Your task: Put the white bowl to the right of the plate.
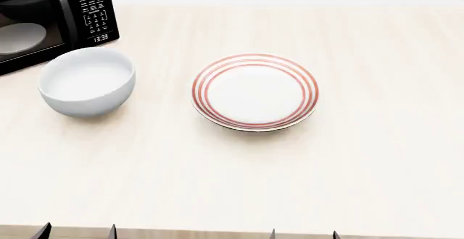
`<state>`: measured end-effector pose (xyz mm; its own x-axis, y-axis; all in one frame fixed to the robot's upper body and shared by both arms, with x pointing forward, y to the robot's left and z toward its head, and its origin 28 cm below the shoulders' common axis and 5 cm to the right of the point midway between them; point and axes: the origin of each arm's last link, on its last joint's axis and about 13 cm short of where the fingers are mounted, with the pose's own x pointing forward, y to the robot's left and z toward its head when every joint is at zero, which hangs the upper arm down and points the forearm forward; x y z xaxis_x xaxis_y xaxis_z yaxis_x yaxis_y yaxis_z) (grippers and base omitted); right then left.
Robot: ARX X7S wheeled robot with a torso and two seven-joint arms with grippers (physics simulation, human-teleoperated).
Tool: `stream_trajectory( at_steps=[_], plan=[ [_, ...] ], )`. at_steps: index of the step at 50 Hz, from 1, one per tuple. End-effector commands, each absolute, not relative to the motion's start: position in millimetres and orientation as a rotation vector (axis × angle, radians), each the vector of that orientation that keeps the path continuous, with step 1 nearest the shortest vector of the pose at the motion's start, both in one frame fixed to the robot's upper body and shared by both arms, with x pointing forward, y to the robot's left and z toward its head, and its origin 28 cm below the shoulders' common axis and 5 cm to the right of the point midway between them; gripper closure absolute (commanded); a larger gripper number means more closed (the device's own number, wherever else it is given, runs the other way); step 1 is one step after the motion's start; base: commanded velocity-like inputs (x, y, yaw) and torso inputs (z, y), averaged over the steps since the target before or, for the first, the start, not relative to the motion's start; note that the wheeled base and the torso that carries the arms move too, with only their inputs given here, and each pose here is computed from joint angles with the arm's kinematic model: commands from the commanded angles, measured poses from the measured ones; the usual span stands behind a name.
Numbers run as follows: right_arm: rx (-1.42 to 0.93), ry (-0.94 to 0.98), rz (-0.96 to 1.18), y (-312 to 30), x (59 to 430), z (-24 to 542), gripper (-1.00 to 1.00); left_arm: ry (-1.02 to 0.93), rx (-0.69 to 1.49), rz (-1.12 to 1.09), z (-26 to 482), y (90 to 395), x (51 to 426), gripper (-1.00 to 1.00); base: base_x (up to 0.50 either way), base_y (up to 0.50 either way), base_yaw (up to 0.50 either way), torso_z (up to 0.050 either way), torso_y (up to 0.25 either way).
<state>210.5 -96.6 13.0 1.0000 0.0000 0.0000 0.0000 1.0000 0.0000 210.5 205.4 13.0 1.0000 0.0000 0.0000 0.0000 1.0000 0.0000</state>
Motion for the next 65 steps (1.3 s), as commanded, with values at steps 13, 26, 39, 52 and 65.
stream_trajectory(
  at_steps=[13,26,39,52,65],
  plan=[
    [0.012,0.051,-0.001,-104.5,221.4,63.4,-1.00,0.009,0.016,0.029,71.8,213.5,220.3,-1.00,0.00,0.00,0.00,0.000,0.000],
    [0.117,-0.085,0.059,-112.7,227.6,140.0,-1.00,-0.013,0.029,-0.039,102.2,204.0,227.1,-1.00,0.03,0.03,0.00,0.000,0.000],
    [0.142,-0.113,0.058,-116.7,229.3,149.5,-1.00,-0.027,0.026,-0.043,106.7,204.2,223.2,-1.00,0.43,0.38,0.00,0.000,0.000],
    [0.127,-0.139,0.050,-118.0,230.3,159.4,-1.00,-0.037,0.021,-0.037,109.0,205.6,222.1,-1.00,0.45,0.35,0.00,0.000,0.000],
    [0.064,-0.106,0.055,-117.0,237.6,160.1,-1.00,-0.061,0.021,0.004,115.0,210.5,223.4,-1.00,0.46,0.07,0.00,0.000,0.000]
  ],
)
